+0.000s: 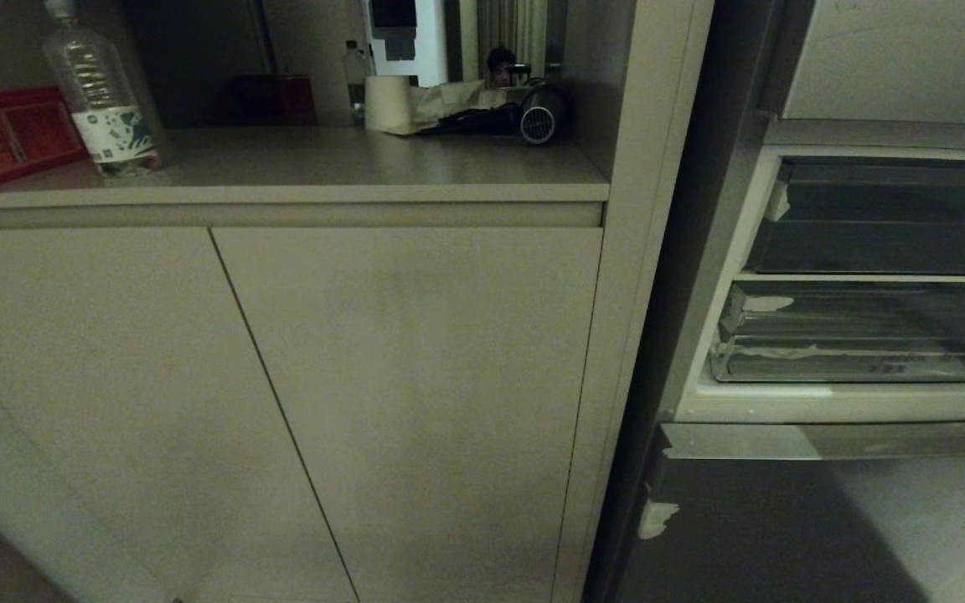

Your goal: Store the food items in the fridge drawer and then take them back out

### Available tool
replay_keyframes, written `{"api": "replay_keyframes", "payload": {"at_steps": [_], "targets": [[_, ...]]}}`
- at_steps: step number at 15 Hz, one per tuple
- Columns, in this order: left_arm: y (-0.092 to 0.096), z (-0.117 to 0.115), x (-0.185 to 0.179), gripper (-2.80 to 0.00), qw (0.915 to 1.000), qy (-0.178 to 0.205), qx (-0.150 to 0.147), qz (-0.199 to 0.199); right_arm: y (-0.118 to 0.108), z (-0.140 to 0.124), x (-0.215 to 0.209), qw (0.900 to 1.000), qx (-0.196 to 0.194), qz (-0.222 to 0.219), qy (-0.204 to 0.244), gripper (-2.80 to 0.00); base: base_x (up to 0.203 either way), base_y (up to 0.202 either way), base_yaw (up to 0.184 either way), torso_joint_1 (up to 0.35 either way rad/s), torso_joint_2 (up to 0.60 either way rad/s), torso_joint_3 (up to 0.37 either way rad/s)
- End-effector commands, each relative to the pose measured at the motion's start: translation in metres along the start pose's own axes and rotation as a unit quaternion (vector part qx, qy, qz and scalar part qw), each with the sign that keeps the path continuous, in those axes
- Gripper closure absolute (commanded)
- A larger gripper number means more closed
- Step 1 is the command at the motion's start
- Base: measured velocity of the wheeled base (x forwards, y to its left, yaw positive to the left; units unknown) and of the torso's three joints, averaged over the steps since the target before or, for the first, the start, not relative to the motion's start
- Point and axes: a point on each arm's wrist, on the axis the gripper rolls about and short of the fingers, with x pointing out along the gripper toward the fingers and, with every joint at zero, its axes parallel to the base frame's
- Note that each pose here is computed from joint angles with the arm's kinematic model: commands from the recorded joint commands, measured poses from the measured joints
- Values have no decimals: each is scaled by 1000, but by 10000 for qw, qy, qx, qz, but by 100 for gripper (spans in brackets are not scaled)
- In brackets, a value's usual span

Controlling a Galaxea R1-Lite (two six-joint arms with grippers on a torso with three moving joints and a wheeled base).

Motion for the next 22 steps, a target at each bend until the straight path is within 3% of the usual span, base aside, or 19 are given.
{"api": "replay_keyframes", "payload": {"at_steps": [1, 2, 3, 6, 9, 11, 13, 18, 22], "targets": [[0, 0, 0, 0, 10000, 5, -2, 1, -6, 21, 62, 9886, 355, 373, 1417, 0, 0, 0, 0, 0, 0, 0], [0, 0, 0, 0, 10000, 7, -2, 1, -8, 25, 87, 9831, 467, 542, 1684, 0, 0, 0, 0, 0, 0, 0], [0, 0, 0, 0, 10000, 7, -2, 1, -9, 26, 114, 9784, 553, 704, 1863, -280, 0, 0, 0, 0, 0, 0], [0, 0, 0, 0, 10000, 6, -2, 1, -8, 22, 180, 9770, 617, 1053, 1752, -280, 0, 0, 0, 0, 0, 0], [0, 0, 0, 0, 10000, 6, -2, 1, -8, 26, 219, 9899, 473, 920, 964, -280, 0, 0, 0, 0, 0, 0], [0, 0, 0, 0, 10000, 7, -2, 1, -10, 33, 228, 9965, 371, 491, 561, -280, 0, 0, 0, 0, 0, 0], [0, 0, 0, 0, 10000, 8, -2, 1, -11, 35, 228, 9984, 144, 290, 463, -280, 0, 0, 0, 0, 0, 0], [0, 0, 0, 0, 10000, 3, -2, 1, -11, 32, 239, 9983, 219, 246, 472, -280, 0, 0, 0, 0, 0, 0], [0, 0, 0, 0, 10000, 8, -2, 1, -12, 23, 263, 9995, 181, 242, 14, -280, 0, 0, 0, 0, 0, 0]]}}
